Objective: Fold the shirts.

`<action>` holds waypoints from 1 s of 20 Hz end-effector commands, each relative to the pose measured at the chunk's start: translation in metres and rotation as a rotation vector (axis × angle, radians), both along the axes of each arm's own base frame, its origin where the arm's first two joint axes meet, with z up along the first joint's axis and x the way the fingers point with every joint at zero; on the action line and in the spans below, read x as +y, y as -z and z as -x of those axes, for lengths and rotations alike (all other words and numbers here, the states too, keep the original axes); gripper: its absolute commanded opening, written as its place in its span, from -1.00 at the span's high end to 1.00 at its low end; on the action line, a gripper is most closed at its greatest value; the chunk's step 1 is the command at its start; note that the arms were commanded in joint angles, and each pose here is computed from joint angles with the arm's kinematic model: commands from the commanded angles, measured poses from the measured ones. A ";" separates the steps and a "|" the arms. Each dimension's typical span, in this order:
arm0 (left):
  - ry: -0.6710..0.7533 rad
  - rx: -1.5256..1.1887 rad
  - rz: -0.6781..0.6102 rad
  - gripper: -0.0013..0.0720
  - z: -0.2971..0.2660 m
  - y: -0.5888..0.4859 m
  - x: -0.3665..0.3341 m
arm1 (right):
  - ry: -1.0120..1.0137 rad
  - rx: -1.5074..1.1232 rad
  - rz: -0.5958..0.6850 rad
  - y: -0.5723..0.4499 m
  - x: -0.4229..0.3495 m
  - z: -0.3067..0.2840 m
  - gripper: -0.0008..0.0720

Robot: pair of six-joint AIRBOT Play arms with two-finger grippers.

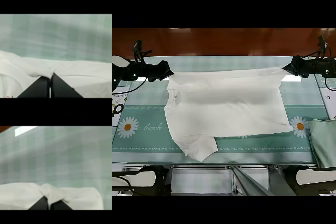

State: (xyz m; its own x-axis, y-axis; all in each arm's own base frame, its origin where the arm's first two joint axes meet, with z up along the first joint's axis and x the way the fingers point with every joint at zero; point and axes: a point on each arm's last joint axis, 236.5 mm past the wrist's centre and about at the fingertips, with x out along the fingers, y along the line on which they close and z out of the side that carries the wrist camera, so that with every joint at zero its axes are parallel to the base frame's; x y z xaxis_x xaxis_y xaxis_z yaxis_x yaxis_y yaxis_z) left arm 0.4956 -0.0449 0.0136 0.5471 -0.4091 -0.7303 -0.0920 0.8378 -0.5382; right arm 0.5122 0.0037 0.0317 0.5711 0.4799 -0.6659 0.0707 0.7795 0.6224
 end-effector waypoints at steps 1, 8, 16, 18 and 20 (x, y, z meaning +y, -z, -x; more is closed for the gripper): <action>0.010 0.042 0.017 0.93 0.002 0.012 -0.007 | -0.009 0.035 -0.010 0.017 0.000 -0.002 0.89; 0.235 0.246 0.027 0.93 0.073 0.027 -0.029 | -0.184 0.216 0.079 0.046 0.002 0.051 0.89; 0.268 0.437 0.059 0.93 0.134 0.080 -0.035 | -0.201 0.399 0.076 0.084 0.002 0.079 0.89; 0.266 0.443 0.063 0.86 0.135 0.080 -0.034 | -0.187 0.422 0.064 0.090 0.002 0.080 0.31; 0.290 0.469 0.067 -0.40 0.142 0.077 -0.035 | -0.183 0.424 0.062 0.088 0.001 0.080 -0.17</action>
